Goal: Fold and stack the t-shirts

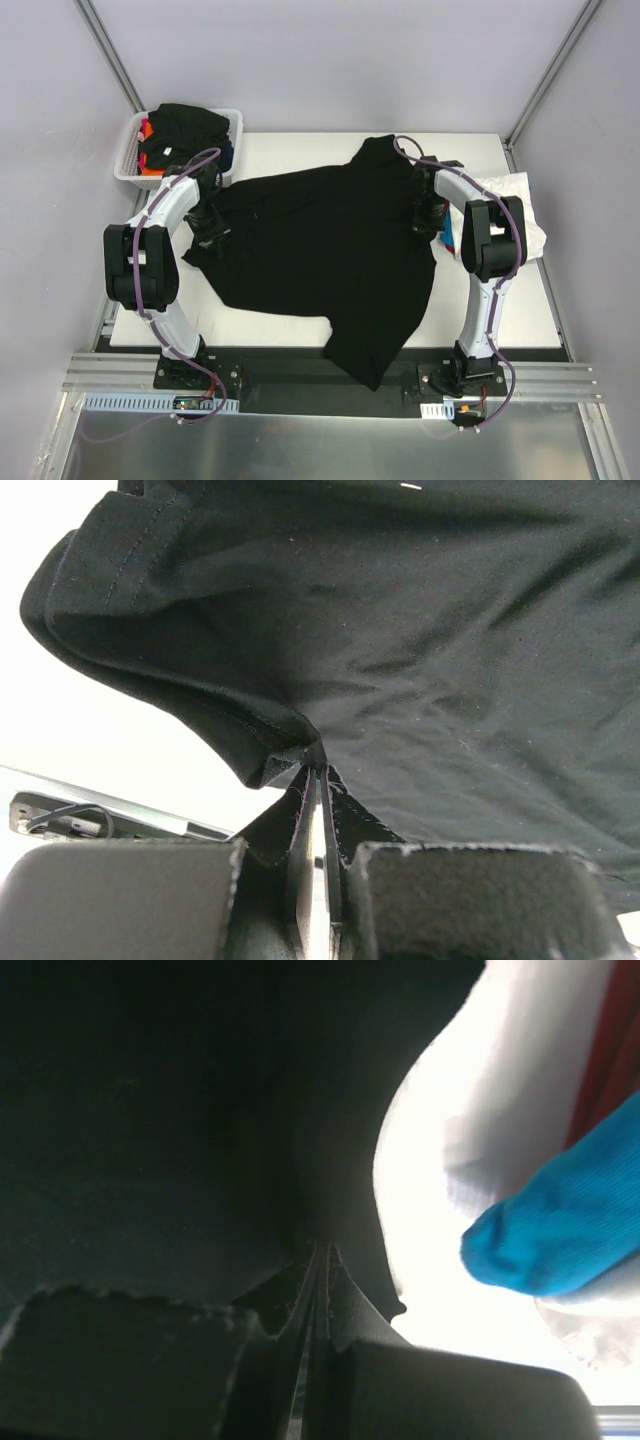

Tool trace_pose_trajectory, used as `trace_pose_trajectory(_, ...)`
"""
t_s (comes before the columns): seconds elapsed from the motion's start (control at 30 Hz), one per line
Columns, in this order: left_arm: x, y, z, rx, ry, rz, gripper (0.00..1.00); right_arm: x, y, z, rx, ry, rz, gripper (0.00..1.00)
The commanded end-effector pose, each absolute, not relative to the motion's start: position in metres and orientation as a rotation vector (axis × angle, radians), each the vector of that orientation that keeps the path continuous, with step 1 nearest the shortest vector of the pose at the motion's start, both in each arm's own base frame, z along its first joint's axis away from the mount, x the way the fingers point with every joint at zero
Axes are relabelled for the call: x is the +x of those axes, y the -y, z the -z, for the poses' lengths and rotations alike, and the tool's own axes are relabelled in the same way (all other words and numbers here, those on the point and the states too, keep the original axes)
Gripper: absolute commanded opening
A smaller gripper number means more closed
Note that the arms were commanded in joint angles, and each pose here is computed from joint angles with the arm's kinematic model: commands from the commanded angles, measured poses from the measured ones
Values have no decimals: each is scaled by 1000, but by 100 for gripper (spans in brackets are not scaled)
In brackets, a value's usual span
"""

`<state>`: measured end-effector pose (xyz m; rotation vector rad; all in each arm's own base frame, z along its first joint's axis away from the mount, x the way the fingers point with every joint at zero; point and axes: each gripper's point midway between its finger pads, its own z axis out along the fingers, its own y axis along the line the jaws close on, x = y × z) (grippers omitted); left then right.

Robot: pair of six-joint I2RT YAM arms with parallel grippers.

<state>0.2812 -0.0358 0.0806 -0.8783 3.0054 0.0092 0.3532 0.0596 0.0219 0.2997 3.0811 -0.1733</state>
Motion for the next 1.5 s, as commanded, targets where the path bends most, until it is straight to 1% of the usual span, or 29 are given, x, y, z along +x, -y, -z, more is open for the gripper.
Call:
trace_pose_trajectory(0.0,281,36,-88,-849,-3007,-29,2,358,-56,-29,294,-3089,166,1)
trace_pose_trajectory(0.17,282,36,-89,-858,-3004,-29,2,358,-62,-17,300,-3111,116,1)
trace_pose_trajectory(0.4,283,37,-87,-872,-3009,-28,2,363,-59,-16,298,-3117,131,1)
trace_pose_trajectory(0.63,288,38,-88,-871,-3009,-23,2,387,-53,-17,327,-3090,168,1)
trace_pose_trajectory(0.87,289,37,-87,-860,-3021,-33,2,431,-52,-23,382,-2996,164,1)
trace_pose_trajectory(1.03,292,38,-87,-854,-3026,-22,2,436,-52,-27,376,-3000,107,1)
trace_pose_trajectory(1.07,293,38,-86,-854,-3026,-22,2,435,-53,-41,362,-2968,70,10)
trace_pose_trajectory(1.1,294,39,-85,-854,-3028,-18,2,440,-58,-52,345,-2917,18,13)
trace_pose_trajectory(1.13,295,39,-86,-854,-3027,-15,2,423,-63,-49,340,-2947,-32,16)
trace_pose_trajectory(1.17,298,41,-84,-859,-3028,-6,2,422,-65,-79,332,-2873,-76,22)
trace_pose_trajectory(1.2,298,41,-84,-862,-3029,-7,2,417,-71,-88,324,-2861,-131,25)
trace_pose_trajectory(1.23,299,41,-83,-862,-3029,-7,2,402,-78,-88,316,-2890,-166,28)
trace_pose_trajectory(1.27,300,41,-83,-866,-3026,-6,2,393,-80,-112,299,-2850,-195,33)
trace_pose_trajectory(1.37,301,45,-86,-869,-3017,29,2,345,-90,-111,250,-2912,-202,34)
trace_pose_trajectory(1.4,301,45,-87,-864,-3010,31,2,331,-92,-125,233,-2887,-213,34)
trace_pose_trajectory(1.43,299,45,-88,-864,-3008,30,2,318,-99,-125,202,-2901,-222,33)
trace_pose_trajectory(1.47,297,44,-89,-860,-3004,27,2,294,-99,-111,203,-2961,-206,33)
